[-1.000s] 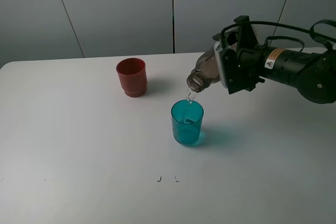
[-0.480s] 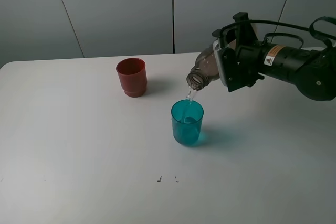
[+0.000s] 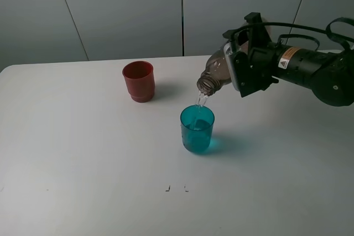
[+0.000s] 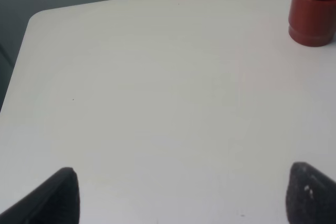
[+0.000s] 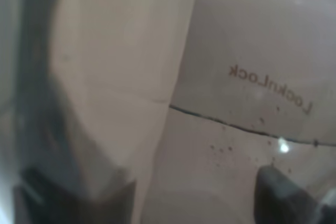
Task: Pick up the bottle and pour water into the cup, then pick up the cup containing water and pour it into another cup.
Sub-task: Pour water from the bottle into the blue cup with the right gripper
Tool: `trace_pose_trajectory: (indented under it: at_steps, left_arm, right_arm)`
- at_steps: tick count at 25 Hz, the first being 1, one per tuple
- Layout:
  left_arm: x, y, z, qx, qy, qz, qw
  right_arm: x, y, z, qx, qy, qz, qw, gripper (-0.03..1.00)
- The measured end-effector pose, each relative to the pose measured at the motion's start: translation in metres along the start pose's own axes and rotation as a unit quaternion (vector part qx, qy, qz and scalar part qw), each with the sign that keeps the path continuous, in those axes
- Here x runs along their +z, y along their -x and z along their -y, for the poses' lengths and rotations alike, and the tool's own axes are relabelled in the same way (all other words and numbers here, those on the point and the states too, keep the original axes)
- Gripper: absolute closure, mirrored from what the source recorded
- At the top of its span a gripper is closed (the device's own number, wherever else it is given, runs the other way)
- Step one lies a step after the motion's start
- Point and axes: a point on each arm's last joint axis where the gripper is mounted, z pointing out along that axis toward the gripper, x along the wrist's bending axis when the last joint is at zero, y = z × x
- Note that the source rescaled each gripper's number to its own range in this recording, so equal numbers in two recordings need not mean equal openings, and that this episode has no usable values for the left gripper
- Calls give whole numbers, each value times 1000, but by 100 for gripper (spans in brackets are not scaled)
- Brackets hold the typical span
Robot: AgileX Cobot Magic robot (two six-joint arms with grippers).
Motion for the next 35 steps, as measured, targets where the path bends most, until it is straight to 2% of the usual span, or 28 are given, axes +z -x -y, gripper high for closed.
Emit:
trace_pose_trajectory:
  at_steps: [35]
  left_arm:
    - [0,0,0,0,0,0,1000]
  right_arm:
    - [0,5,0,-32,-1,28,999,93]
